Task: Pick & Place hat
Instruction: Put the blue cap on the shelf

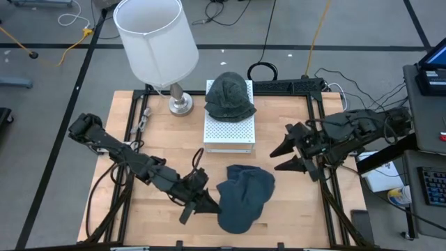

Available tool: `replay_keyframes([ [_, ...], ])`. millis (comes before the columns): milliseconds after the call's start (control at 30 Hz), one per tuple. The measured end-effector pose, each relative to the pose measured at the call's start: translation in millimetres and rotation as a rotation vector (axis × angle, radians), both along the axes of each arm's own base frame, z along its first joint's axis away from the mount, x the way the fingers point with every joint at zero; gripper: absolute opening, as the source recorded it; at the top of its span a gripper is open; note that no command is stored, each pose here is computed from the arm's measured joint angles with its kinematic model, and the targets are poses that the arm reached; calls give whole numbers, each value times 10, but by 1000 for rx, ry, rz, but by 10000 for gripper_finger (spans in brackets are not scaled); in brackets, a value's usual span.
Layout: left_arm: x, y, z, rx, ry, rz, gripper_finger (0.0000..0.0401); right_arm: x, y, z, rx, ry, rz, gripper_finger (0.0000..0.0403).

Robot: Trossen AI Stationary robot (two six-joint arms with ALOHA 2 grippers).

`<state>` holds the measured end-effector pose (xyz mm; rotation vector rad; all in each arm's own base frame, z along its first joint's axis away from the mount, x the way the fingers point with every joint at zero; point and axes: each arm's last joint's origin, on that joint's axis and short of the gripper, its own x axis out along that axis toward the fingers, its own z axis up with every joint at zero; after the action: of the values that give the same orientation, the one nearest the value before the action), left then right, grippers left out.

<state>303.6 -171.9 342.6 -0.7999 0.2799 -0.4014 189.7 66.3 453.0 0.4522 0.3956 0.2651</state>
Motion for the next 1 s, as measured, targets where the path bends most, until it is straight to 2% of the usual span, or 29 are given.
replay_keyframes([
  [133, 1, -6, 96, 3, 8, -9, 5, 98, 35, -45, -6, 18, 3, 227],
  [267, -9, -1, 230, 52, 32, -10, 5, 162, 57, -89, -14, 42, 3, 227],
  [600, -57, 20, 654, 120, 32, -15, 5, 205, 72, -103, -28, 37, 8, 224],
  [833, -76, 33, 717, 128, 47, -14, 4, 236, 82, 5, -23, -85, 14, 220],
  [1000, -74, 32, 716, 121, 50, -13, 4, 310, 43, -13, -12, -81, -13, 219],
])
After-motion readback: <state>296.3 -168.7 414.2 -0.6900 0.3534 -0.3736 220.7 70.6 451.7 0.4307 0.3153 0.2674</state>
